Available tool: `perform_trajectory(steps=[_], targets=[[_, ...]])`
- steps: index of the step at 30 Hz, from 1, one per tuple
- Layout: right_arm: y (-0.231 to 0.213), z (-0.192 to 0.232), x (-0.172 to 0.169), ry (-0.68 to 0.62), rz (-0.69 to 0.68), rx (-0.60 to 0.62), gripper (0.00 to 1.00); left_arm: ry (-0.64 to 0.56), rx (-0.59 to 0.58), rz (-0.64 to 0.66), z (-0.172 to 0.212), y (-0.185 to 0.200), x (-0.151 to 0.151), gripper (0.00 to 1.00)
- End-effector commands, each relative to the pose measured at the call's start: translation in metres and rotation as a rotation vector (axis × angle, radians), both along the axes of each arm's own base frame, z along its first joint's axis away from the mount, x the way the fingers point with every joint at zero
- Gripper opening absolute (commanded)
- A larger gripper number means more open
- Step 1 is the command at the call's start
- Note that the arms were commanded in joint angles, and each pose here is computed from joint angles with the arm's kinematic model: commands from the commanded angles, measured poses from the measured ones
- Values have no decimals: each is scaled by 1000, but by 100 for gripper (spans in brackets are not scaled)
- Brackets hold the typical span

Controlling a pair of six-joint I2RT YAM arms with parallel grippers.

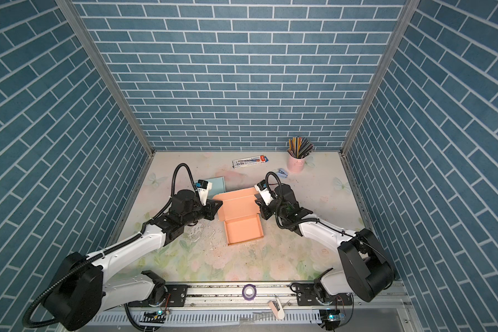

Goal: Fold the paper box

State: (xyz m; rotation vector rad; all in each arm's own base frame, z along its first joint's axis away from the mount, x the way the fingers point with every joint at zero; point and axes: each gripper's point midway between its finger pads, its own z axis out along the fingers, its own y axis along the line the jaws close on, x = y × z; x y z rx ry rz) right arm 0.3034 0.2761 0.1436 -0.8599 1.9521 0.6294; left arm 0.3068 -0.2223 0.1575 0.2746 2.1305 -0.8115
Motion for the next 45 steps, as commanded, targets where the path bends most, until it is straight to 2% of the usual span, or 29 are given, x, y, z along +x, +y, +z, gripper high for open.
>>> perform_trajectory(steps=[1,11,16,23,29,35,40,45], targets=[[1,15,6,-57,-43,3,2,-41,-38,-8,21,-9,4,11],[-4,8,4,-55,-81,31,2,10,-36,-13,-3,-12,1,17],[-8,5,4,-68,-94,12,2,14,-17,-5,-8,-10,1,27],[-14,3,0,-83,-96,-5,2,9,25,-2,-18,-4,-4,29],[-15,1,-2,-83,-94,-8,2,-17,15,-19,-22,-5,-5,29],[-15,1,-2,-83,-97,-7,2,-13,14,-28,-26,-7,-6,23],[-16,0,-1,-83,-105,-14,2,-8,17,-25,-26,-5,-8,12],[-14,2,-3,-95,-98,-28,2,-5,32,-10,-15,-3,-8,7]])
